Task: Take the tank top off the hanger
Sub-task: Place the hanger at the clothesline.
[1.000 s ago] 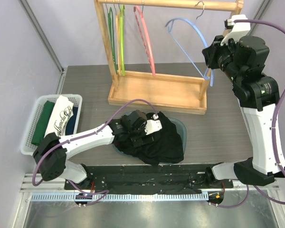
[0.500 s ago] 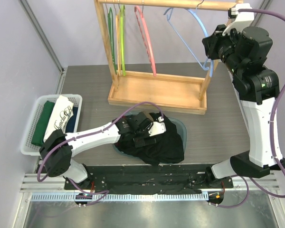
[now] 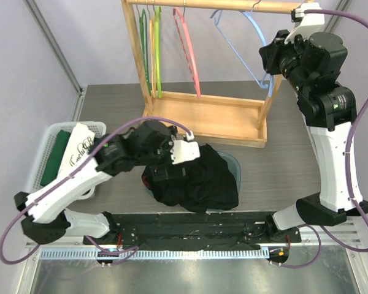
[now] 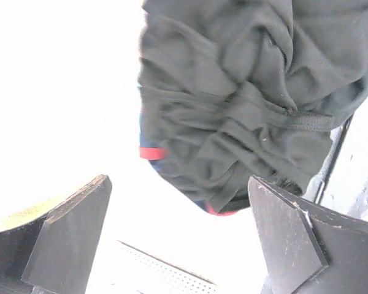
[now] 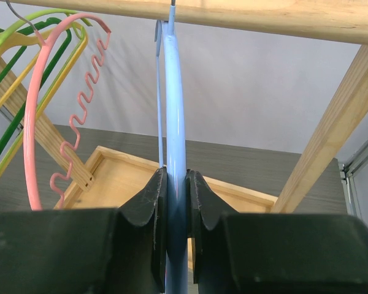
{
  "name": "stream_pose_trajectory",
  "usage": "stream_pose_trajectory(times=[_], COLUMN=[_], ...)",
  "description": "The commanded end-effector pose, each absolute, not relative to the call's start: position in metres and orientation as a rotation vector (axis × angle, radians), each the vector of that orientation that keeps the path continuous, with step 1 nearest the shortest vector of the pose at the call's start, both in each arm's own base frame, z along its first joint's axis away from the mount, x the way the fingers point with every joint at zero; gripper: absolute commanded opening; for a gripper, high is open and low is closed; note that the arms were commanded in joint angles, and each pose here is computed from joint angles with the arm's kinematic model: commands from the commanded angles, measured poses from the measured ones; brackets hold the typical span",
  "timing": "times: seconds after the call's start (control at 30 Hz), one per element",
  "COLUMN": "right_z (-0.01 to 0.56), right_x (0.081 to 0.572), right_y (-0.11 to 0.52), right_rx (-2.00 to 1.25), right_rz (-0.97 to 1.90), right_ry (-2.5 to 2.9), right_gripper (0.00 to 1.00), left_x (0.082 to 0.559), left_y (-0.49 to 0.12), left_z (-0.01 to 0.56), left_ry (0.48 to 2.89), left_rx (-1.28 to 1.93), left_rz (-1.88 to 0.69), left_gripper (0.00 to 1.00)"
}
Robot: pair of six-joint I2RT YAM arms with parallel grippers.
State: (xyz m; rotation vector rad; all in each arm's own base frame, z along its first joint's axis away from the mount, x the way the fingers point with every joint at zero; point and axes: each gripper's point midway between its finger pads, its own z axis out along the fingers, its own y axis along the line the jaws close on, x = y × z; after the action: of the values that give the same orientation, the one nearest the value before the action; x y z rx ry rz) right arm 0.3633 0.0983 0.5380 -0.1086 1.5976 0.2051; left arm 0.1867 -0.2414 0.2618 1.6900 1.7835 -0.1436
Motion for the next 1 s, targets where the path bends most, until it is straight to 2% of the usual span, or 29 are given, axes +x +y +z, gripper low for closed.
stream_pose_trajectory(times=[0.0, 0.23, 0.53, 0.7, 0.97], right_z=[0.572, 0.556, 0.533, 0.504, 0.472], right_x=[0.368, 0.387, 0.401, 0.406, 0.410], right_y=[0.099, 0.103, 0.108, 0.112, 0.109], right_rx=[-0.084, -0.077, -0.088, -0.091, -0.105], right_rz=[0.218, 0.211, 0.202, 0.209, 0.169], right_ry=[1.470, 1.504, 1.559, 1.624, 1.706], right_gripper=[0.01, 0.01, 0.01, 0.01, 0.01], left_x=[0.178, 0.176, 0.209, 0.234, 0.261], left_y=[-0.227, -0.219, -0.207, -0.194, -0.196], left_z=[0.324, 0.417, 0.528, 0.547, 0.524], left_ry=[1.686, 1.510, 1.368, 1.388, 1.477], left_rx=[1.596, 1.417, 1.035, 0.850, 0.772], left_rz=[-0.171, -0.215, -0.175, -0.107, -0.046], left_gripper=[1.00, 1.00, 1.00, 1.00, 1.00])
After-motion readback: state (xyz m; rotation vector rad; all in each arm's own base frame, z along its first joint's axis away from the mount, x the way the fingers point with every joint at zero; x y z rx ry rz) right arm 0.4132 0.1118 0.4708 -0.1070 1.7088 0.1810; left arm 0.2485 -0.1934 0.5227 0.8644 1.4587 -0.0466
